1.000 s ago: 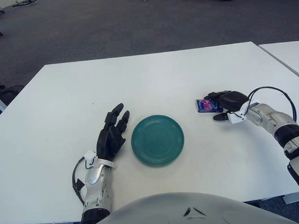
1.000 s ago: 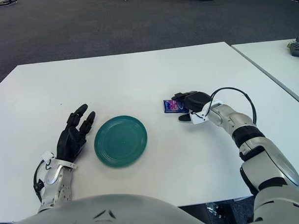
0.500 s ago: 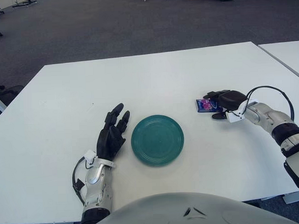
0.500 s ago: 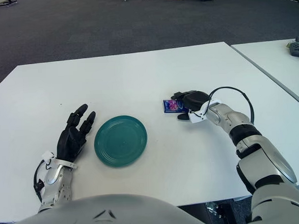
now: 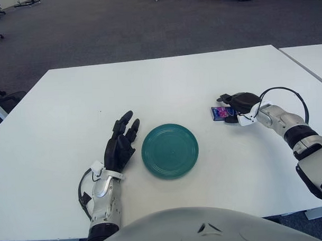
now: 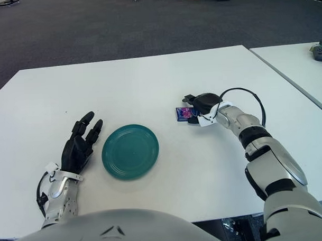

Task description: Put the gum into the plate.

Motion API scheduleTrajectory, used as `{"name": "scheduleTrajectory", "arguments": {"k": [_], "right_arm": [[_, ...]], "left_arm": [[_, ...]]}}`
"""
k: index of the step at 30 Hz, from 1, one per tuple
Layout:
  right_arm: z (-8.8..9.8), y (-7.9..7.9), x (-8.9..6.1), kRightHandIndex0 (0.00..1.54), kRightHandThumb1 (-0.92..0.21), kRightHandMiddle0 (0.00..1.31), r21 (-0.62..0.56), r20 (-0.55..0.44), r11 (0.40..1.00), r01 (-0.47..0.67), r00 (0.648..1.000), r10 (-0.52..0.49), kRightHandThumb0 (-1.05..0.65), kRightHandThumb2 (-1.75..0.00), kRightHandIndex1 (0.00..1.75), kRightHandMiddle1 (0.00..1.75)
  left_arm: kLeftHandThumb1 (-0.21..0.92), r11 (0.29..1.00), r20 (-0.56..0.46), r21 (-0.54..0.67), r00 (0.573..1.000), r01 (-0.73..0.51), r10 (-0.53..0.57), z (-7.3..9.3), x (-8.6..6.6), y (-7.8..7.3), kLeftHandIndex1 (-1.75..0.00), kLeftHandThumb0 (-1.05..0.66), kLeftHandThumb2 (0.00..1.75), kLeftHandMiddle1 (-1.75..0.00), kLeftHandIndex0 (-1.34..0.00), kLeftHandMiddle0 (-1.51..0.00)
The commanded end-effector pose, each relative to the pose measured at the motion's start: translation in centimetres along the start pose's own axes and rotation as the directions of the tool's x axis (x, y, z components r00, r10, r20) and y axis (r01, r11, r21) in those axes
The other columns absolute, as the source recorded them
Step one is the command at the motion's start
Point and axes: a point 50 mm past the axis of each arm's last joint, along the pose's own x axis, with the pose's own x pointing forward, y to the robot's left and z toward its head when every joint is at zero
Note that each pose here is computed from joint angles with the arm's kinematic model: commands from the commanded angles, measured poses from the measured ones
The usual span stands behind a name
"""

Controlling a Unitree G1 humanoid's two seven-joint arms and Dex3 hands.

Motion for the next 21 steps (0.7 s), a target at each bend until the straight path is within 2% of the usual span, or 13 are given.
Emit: {"name": "scheduleTrajectory", "arguments": {"k": [1,15,21], "right_arm": [[0.3,-0.4,0.5,0.43,-0.92,0.0,-0.018,0.001,1.0,0.015,1.0,-0.015,-0.78,-0.65,0.0,0.52],[0.3,2.0,0.4,0.47,-0.92,0.0,-0.065,-0.042,0.998,0.003,0.999,-0.006,-0.76,-0.64,0.02,0.58],[0.1,2.3,0.3,0.5,-0.92,0.0,-0.106,-0.047,0.994,-0.008,0.999,0.003,-0.77,-0.65,0.03,0.62]], "left_arm": [[0.92,0.999,-0.045,-0.034,0.998,-0.039,0.037,-1.3,-0.8,-0.2,-0.61,-1.03,0.94,-0.02,0.0,-0.4],[0.92,0.998,-0.043,-0.032,0.998,-0.053,0.051,-1.4,-0.9,-0.2,-0.56,-1.05,0.95,0.0,0.0,-0.38],[0.92,0.998,-0.033,-0.021,0.998,-0.062,0.061,-1.3,-0.9,-0.3,-0.54,-1.05,0.95,-0.01,0.0,-0.39]]}}
